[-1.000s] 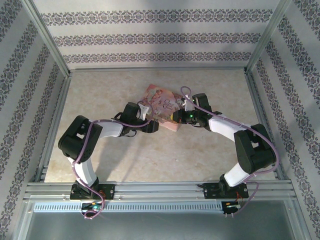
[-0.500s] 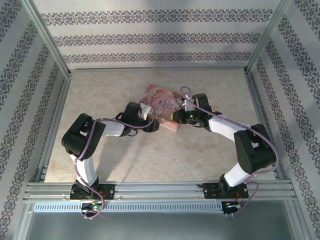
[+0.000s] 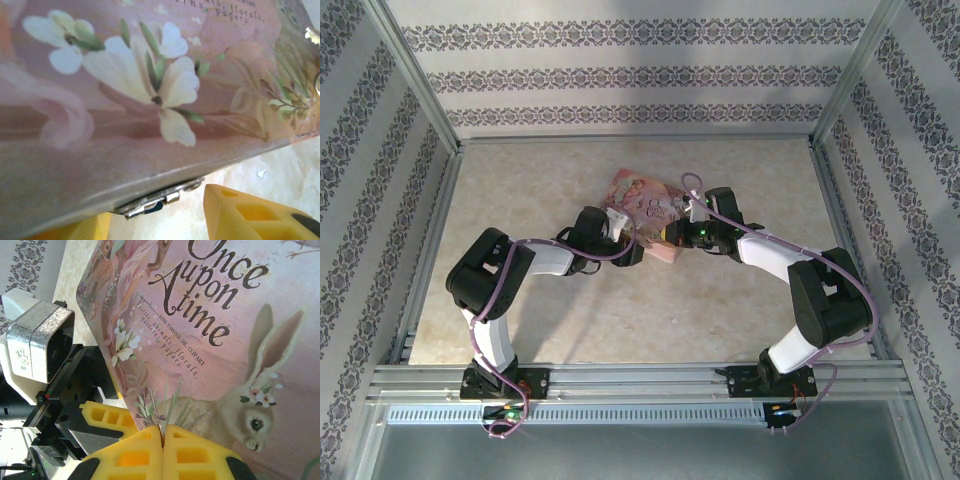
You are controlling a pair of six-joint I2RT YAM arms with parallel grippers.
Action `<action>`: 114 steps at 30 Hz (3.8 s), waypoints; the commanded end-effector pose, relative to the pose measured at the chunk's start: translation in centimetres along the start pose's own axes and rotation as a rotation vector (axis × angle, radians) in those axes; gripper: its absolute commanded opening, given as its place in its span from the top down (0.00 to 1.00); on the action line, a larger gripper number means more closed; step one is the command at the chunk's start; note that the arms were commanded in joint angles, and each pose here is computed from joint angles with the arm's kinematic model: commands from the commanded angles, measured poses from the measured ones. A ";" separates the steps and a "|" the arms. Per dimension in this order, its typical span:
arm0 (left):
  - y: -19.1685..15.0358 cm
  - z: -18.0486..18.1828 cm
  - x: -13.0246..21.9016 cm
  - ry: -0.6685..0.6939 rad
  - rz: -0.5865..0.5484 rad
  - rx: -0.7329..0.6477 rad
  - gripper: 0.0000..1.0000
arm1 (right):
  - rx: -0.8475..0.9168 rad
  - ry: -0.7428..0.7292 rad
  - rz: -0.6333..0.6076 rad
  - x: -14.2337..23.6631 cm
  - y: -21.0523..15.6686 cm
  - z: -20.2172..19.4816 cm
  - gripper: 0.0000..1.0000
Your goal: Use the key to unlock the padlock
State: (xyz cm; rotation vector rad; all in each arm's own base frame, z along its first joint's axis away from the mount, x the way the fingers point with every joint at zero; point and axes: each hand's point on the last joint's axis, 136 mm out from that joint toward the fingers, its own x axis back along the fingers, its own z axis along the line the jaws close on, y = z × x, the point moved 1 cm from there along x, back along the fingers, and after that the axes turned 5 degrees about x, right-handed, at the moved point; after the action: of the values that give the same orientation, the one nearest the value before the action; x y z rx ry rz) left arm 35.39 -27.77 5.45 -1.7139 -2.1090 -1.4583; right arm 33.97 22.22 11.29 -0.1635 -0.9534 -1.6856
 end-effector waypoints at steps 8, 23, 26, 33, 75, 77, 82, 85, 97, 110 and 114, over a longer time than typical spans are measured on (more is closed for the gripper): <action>1.6 -1.0 -0.6 -0.011 -0.073 -0.002 0.59 | -0.063 -0.067 0.069 -0.3 -2.8 -2.5 1.00; 2.9 -2.7 0.3 -0.030 -0.112 0.039 0.76 | 0.041 -0.029 -0.034 2.3 -0.5 0.5 1.00; 2.7 -3.5 0.6 -0.033 -0.095 0.059 0.76 | 0.087 -0.034 -0.058 3.4 -1.0 1.1 1.00; 1.9 -6.0 1.7 -0.083 -0.040 0.159 0.76 | 0.239 -0.092 -0.085 4.9 -5.1 1.3 1.00; 1.6 -9.7 2.2 -0.152 0.096 0.430 0.78 | 0.623 -0.203 -0.274 0.5 -9.5 1.9 1.00; 1.7 -9.6 2.2 -0.150 0.096 0.430 0.78 | 0.620 -0.199 -0.282 0.6 -9.5 2.0 1.00; 1.7 -9.7 2.2 -0.152 0.095 0.431 0.78 | 0.614 -0.213 -0.290 0.5 -9.3 1.7 1.00; 1.7 -9.7 2.2 -0.153 0.094 0.431 0.78 | 0.609 -0.223 -0.295 0.4 -9.2 1.5 1.00; 1.7 -9.7 2.1 -0.161 0.091 0.435 0.78 | 0.597 -0.223 -0.325 0.2 -8.4 1.6 1.00; 1.6 -9.7 2.1 -0.158 0.095 0.434 0.79 | 0.582 -0.206 -0.361 0.6 -7.5 1.6 1.00; 1.5 -9.6 2.1 -0.157 0.096 0.434 0.79 | 0.580 -0.188 -0.357 0.5 -7.4 1.7 1.00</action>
State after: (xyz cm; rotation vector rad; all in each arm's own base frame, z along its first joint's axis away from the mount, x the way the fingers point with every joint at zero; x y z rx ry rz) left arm 31.21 -31.42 9.95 -1.6886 -2.1132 -0.7980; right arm 26.36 22.89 7.98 0.2042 -1.6733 -1.6129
